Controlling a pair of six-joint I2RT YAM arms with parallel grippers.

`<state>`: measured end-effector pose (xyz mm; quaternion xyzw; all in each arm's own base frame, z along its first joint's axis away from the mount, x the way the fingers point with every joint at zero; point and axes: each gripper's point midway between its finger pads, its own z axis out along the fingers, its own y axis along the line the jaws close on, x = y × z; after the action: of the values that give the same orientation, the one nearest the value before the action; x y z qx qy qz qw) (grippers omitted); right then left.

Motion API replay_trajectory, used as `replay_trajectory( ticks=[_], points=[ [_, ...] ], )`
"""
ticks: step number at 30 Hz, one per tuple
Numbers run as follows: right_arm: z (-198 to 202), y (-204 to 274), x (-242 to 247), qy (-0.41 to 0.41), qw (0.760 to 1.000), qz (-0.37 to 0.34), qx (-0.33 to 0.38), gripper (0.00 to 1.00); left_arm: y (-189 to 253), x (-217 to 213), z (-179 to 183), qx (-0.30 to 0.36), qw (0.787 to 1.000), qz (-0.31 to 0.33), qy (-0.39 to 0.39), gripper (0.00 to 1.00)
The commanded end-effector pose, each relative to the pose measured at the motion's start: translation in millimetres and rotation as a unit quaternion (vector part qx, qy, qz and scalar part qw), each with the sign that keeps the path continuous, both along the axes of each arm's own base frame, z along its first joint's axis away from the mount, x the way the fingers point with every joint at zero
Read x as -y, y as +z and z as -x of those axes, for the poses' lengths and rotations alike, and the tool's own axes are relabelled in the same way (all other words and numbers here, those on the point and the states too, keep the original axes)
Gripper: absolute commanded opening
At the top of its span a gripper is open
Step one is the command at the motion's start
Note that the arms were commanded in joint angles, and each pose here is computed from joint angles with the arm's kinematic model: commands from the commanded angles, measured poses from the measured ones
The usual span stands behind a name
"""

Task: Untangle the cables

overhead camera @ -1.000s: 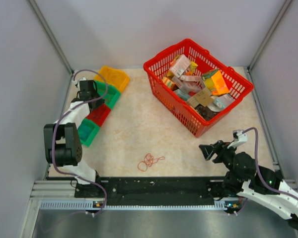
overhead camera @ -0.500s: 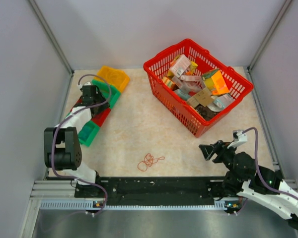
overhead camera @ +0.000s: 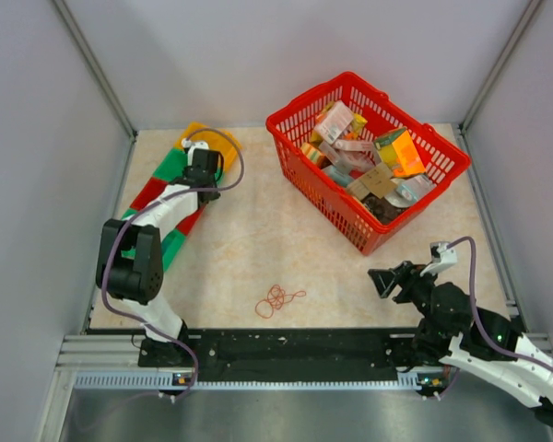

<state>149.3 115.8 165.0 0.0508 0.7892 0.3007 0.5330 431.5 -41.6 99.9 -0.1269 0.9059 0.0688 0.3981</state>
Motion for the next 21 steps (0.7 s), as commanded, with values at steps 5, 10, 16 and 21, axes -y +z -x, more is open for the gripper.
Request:
replay_trajectory(
  ticks=[5,10,16,21],
  points=[
    [2,22,3,0.001,0.998,-0.057,0.03,0.67,10,-18,-12,-0.021,0.988,-0.153,0.022,0.35],
    [3,21,3,0.002,0.998,-0.057,0.028,0.68,-1,-12,-9,-0.044,0.976,-0.213,0.018,0.3],
    [3,21,3,0.004,0.998,-0.057,0.029,0.67,-10,-14,-8,-0.063,0.972,-0.226,0.019,0.28],
    [3,21,2,0.004,0.998,-0.056,0.028,0.67,-1,-9,-9,-0.054,0.974,-0.219,0.006,0.42]
  ],
)
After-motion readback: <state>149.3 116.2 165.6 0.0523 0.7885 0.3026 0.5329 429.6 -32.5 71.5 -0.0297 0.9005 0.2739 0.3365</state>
